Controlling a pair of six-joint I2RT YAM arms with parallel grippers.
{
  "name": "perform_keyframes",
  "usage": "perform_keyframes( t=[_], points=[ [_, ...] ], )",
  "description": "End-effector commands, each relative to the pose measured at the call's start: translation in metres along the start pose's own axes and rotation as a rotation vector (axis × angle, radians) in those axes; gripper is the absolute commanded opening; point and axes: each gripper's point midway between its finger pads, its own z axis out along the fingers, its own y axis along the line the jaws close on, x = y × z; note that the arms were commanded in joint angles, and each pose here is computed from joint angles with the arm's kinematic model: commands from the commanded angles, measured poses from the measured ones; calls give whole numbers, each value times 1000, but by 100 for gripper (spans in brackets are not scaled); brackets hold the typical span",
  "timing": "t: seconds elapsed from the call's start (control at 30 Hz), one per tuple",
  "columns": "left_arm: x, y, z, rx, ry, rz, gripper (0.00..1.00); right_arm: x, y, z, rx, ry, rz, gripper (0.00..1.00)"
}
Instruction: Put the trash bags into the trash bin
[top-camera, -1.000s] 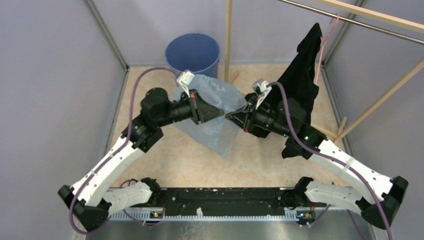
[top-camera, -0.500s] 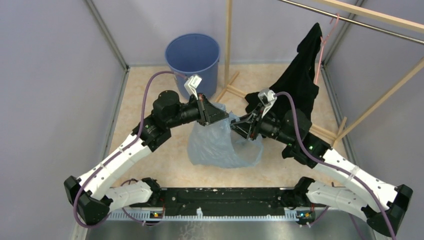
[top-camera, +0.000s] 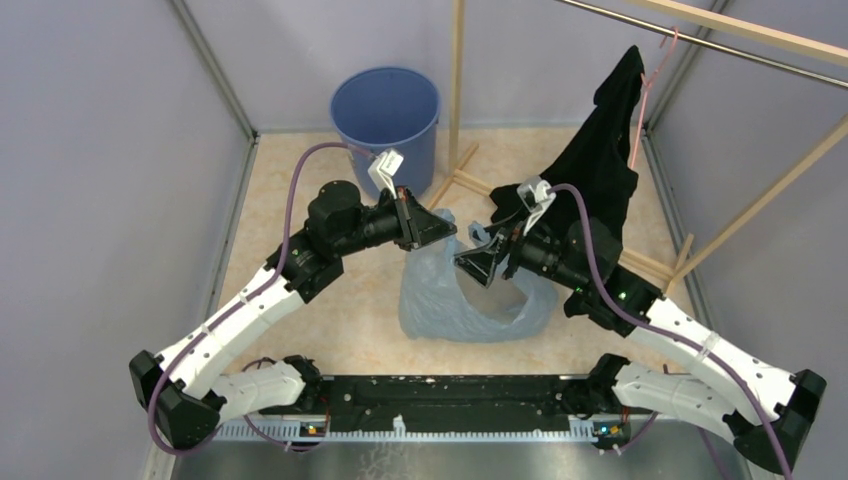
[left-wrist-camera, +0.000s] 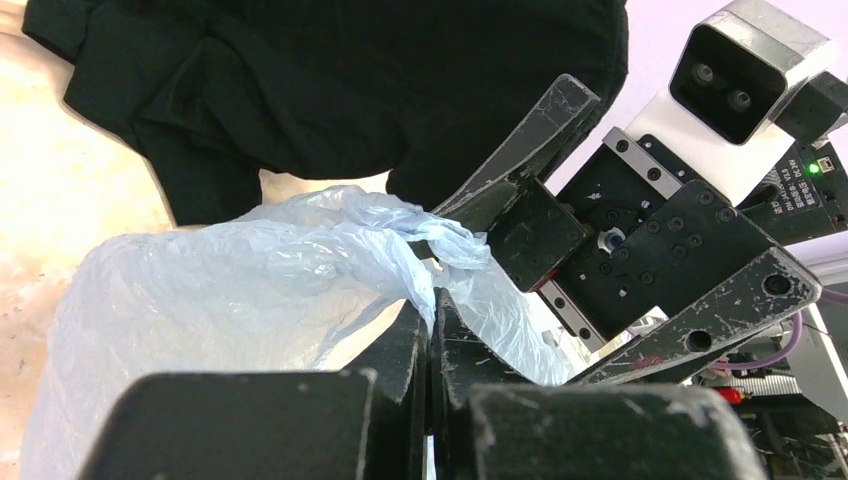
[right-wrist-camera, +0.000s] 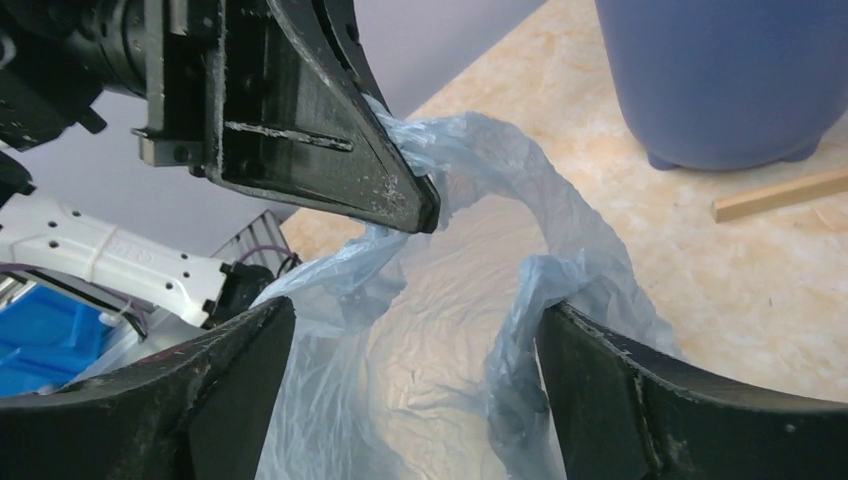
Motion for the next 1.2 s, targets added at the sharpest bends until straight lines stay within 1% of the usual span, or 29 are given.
perform_keyframes(
  t=[0.0,0.17,0.3,0.4,0.53,0.63,0.7,0.83,0.87,0.9,1.0,1.07,1.17],
  points=[
    [-4,-1,-2,6,-29,38,0,-17,9,1,-8,-23,2,91],
    [-3,2,-3,-5,-31,49,0,-21,15,1,-16,-30,16,99],
    [-5,4,-4,-21,-35,76,0,-13,17,-2,-6,-3,48,99],
    [-5,6,-4,-29,-33,87,0,-15,13,-10,29,-20,90,99],
    [-3,4,-3,-14,-22,89,0,-22,16,-9,47,-41,210,99],
    [-2,0,0,15,-13,83,0,-19,16,1,89,-19,262,99],
    [-3,-2,1,28,-12,79,0,-16,10,6,157,-9,241,99],
    [-4,-6,2,41,-11,72,0,-10,11,15,220,9,188,99],
    [-4,-6,3,41,-11,73,0,-9,7,16,267,6,166,98],
    [-4,-7,2,43,-10,71,0,-8,4,16,312,4,145,98],
    [-4,-6,1,36,-13,67,0,-2,-5,15,425,8,78,88],
    [-4,-5,0,29,-18,67,0,5,-8,17,457,31,45,87],
    [-5,-4,-1,18,-18,66,0,15,-5,21,461,59,-4,87]
  ],
)
